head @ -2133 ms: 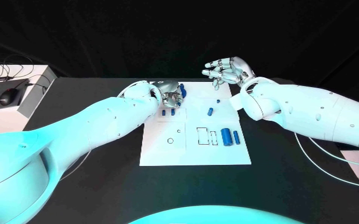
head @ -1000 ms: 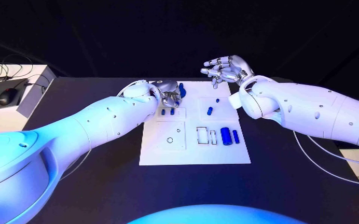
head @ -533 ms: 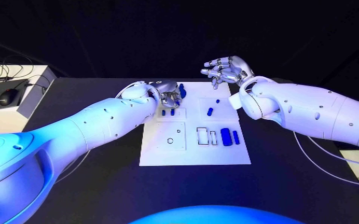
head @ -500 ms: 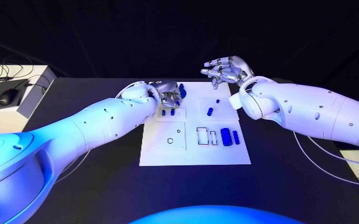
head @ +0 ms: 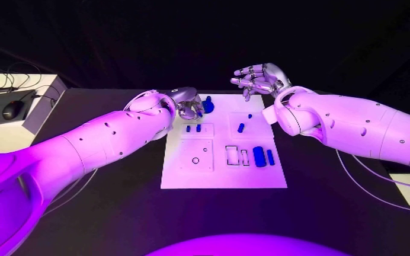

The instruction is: Assemble the parts on the task board

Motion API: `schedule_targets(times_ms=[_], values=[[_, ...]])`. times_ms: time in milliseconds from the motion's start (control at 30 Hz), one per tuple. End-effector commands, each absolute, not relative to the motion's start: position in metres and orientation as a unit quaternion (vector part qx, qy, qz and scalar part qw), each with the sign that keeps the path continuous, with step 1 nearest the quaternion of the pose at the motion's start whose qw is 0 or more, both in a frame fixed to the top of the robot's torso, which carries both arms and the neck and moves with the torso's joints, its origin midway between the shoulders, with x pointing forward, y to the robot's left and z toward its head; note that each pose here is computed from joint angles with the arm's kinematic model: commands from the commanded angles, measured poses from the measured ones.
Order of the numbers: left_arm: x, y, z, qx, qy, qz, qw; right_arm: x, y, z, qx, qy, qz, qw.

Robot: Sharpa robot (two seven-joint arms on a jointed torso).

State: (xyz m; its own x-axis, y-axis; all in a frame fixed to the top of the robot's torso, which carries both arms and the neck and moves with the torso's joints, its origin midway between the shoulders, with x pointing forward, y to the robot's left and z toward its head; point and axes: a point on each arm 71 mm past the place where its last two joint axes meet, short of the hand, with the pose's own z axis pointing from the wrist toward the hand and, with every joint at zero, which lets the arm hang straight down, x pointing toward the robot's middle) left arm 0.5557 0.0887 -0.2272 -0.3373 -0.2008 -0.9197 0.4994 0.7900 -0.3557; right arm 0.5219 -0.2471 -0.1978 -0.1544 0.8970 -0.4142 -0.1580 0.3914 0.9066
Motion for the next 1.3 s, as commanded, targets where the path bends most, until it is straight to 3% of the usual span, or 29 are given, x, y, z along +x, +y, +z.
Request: schedule_targets(times_ms=[33, 667, 1300], values=[[0.554, 0.091, -0.225, 0.089, 0.76, -0.313, 0.562, 0.522, -0.247, -0.197, 0.302, 0.604, 0.465, 0.573], [0.559, 0.108, -0.222, 0.077, 0.766, -0.3, 0.563, 0.522, -0.247, -0.197, 0.303, 0.604, 0.464, 0.573], [0.564, 0.101, -0.229, 0.079, 0.772, -0.295, 0.557, 0.522, -0.245, -0.197, 0.302, 0.604, 0.466, 0.572]])
